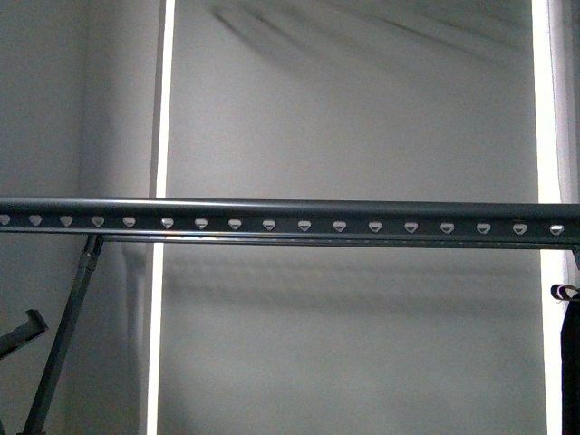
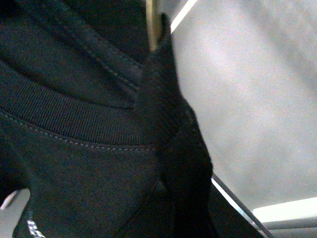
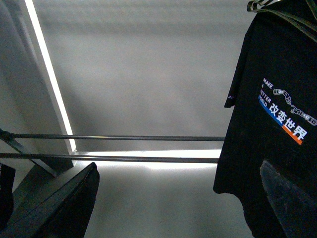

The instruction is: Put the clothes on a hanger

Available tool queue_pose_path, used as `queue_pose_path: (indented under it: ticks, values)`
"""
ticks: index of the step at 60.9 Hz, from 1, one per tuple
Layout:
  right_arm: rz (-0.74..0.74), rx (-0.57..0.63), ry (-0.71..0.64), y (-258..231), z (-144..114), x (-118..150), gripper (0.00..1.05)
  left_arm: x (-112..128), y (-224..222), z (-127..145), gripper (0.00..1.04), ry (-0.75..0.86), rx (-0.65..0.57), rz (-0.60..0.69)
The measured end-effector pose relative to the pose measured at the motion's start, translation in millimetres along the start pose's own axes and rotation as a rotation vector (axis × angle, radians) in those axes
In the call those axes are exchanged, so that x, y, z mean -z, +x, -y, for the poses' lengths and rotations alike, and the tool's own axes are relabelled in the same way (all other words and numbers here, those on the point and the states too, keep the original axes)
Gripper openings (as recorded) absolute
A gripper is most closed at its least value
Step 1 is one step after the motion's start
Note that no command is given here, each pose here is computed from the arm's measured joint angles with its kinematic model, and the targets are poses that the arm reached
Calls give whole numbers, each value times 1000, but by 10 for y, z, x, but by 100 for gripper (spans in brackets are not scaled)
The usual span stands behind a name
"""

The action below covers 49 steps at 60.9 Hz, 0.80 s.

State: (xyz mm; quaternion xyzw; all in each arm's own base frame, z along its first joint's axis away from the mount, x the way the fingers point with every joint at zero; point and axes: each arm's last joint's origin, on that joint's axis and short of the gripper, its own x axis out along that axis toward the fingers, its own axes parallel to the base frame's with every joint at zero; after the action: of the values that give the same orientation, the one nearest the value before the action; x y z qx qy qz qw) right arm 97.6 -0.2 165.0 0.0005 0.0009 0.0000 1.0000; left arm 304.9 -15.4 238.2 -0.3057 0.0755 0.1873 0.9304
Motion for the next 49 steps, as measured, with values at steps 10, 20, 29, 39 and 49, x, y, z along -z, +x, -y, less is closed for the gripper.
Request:
queue_pose_path:
  ticks: [10, 20, 29, 39, 49]
  values:
    - [0, 0, 0, 0, 0, 0, 97, 0, -116, -94, 5, 14, 25, -77]
    - [0, 0, 0, 0, 0, 0, 97, -14, -364, -107, 5, 102, 143, -157]
    - [0, 0, 0, 0, 0, 0, 97, -11, -839, -45, 5, 292, 389, -302]
    - [0, 0, 0, 0, 0, 0, 97, 3, -1186, -9, 4, 568, 700, -420]
    - [0, 0, 0, 0, 0, 0, 97, -31, -1236, 32, 4, 864, 930, -352]
